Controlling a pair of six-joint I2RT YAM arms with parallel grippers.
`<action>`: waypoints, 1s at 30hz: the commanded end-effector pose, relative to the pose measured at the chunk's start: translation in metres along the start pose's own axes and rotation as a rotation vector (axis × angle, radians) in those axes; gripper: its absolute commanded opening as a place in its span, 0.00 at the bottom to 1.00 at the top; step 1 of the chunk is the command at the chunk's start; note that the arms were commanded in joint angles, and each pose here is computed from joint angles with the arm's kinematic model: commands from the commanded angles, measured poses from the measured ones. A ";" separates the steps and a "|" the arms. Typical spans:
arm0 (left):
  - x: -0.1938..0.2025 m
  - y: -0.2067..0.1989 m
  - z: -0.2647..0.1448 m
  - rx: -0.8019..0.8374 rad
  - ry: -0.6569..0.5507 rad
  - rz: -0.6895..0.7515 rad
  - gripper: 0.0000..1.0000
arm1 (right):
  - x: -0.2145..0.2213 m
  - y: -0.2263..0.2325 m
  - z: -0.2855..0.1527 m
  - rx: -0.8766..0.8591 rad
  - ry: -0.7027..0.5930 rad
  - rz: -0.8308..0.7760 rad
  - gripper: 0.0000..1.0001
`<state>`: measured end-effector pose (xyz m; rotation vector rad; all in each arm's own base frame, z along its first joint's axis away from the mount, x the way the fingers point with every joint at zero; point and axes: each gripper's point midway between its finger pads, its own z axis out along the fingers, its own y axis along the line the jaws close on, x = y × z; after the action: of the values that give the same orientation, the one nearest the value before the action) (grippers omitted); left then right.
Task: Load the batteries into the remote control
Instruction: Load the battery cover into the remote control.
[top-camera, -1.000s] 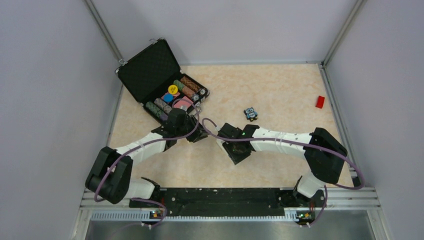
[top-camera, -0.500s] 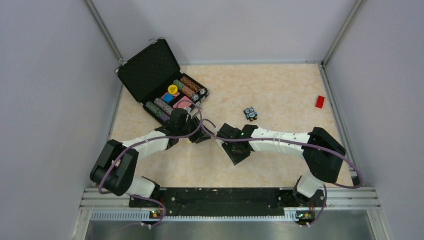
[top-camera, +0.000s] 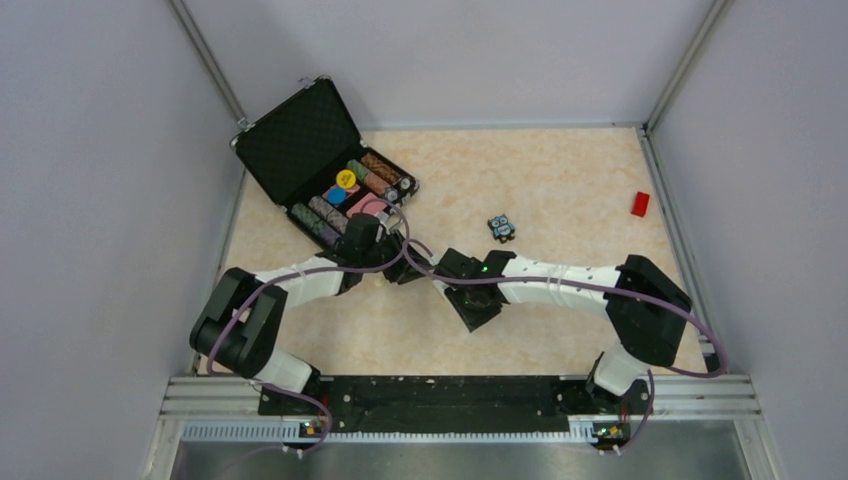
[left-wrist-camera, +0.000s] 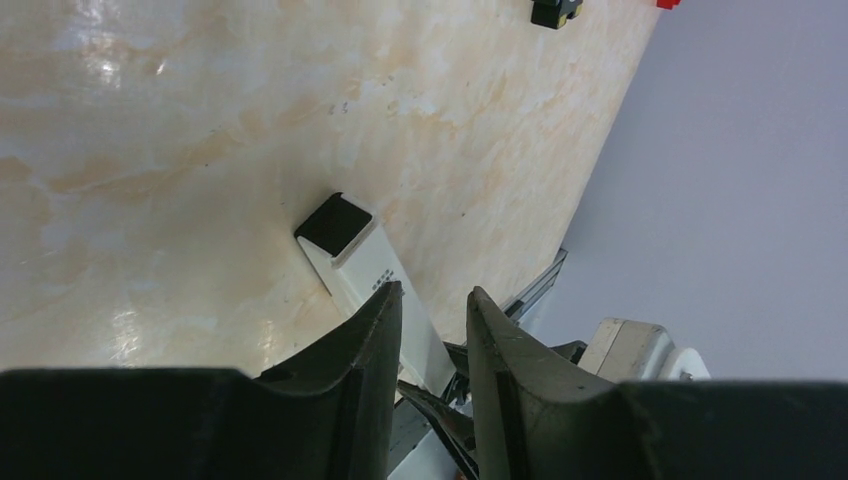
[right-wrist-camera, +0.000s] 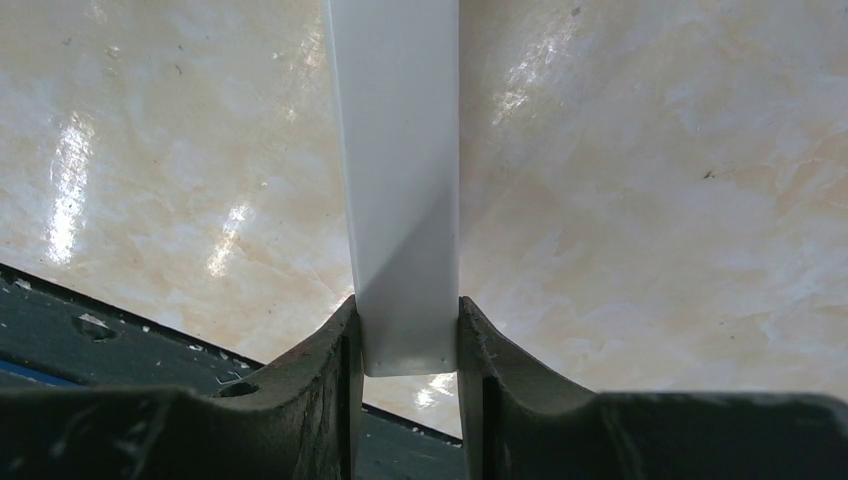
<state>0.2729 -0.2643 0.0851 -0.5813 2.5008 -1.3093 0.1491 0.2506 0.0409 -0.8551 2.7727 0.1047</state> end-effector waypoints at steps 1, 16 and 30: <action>-0.007 -0.031 0.004 0.100 0.007 0.017 0.35 | 0.005 0.007 0.003 -0.004 0.025 0.001 0.19; 0.009 -0.032 0.029 0.118 0.110 -0.031 0.33 | 0.005 0.006 0.011 0.015 0.031 0.014 0.24; 0.021 -0.008 0.034 0.016 0.139 0.014 0.33 | 0.006 0.006 0.015 0.014 0.035 0.016 0.27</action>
<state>0.2660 -0.2996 0.0626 -0.5689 2.6155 -1.4219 0.1462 0.2496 0.0274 -0.8372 2.8171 0.0683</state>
